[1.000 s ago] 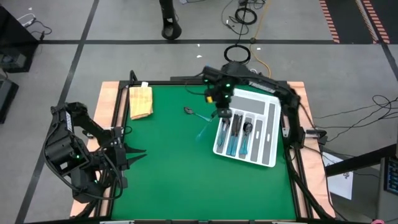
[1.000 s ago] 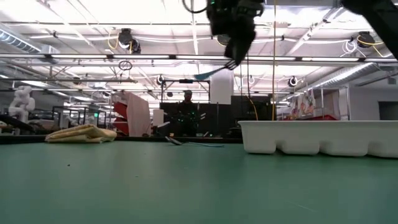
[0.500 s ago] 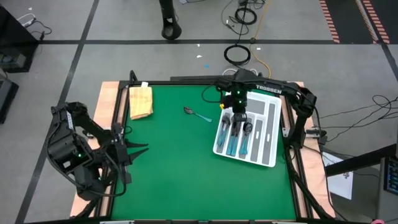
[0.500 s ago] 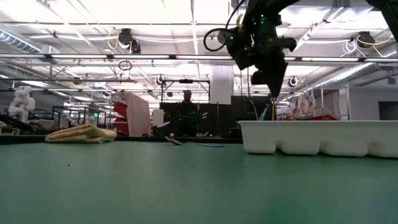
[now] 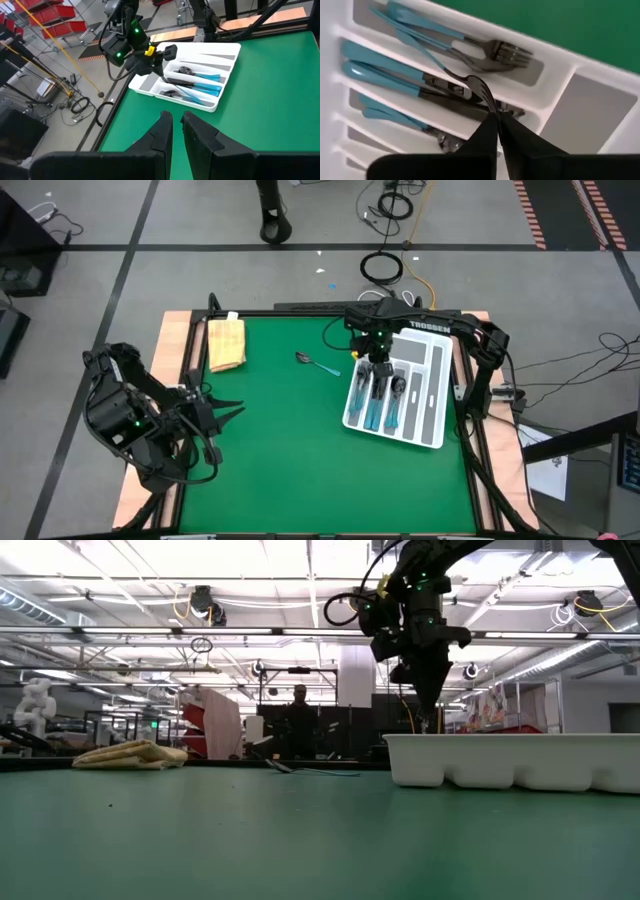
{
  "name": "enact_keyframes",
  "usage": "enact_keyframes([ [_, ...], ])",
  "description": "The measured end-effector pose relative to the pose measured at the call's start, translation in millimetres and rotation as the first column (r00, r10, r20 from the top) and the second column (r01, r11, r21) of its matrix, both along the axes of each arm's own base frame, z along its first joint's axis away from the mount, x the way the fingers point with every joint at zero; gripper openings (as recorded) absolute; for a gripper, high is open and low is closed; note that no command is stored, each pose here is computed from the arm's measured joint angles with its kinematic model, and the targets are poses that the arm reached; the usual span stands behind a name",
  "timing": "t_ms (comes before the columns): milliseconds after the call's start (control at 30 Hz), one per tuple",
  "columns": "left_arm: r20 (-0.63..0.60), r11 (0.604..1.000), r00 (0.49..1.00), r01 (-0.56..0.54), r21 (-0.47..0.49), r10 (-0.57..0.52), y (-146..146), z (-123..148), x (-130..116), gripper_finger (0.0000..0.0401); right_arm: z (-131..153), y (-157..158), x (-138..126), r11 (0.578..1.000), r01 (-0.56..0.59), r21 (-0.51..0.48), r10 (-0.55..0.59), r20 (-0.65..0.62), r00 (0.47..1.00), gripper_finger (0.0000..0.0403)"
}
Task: Sort silverware
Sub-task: Put the blue fork into the white cutlery tray, then put the blue spoon into the white cutlery tray
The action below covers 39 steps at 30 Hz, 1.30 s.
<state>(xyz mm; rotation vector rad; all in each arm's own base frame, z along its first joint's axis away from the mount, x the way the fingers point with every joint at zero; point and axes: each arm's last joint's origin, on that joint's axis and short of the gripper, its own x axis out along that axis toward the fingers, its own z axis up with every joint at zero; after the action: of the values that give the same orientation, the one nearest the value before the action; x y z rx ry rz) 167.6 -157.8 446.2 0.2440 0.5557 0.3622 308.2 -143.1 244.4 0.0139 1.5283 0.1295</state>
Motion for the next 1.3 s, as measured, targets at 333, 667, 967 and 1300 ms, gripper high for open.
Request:
enact_keyframes([
  [333,-0.002,1.0,1.0,0.0,-0.01,0.0,-0.2,-0.2,-0.1,0.0052,0.6,-4.5,9.7,0.999,0.014,-0.043,-0.009,0.101,0.995,0.0112],
  [667,0.046,0.999,0.998,-0.048,0.0,0.048,3.2,1.1,2.4,0.0052,39.2,-23.9,66.2,0.916,0.4,-0.022,-0.298,0.629,0.718,0.0166],
  [967,0.03,0.999,0.998,-0.05,-0.004,0.05,5.0,0.6,4.2,0.0052,-33.5,-20.7,105.3,0.841,0.535,0.083,-0.492,0.53,0.691,0.0161],
  [1300,0.015,0.999,0.999,-0.036,0.013,0.035,4.9,0.5,4.2,0.0052,-90.1,-15.3,114.8,0.818,0.566,0.103,-0.56,0.37,0.741,0.016],
])
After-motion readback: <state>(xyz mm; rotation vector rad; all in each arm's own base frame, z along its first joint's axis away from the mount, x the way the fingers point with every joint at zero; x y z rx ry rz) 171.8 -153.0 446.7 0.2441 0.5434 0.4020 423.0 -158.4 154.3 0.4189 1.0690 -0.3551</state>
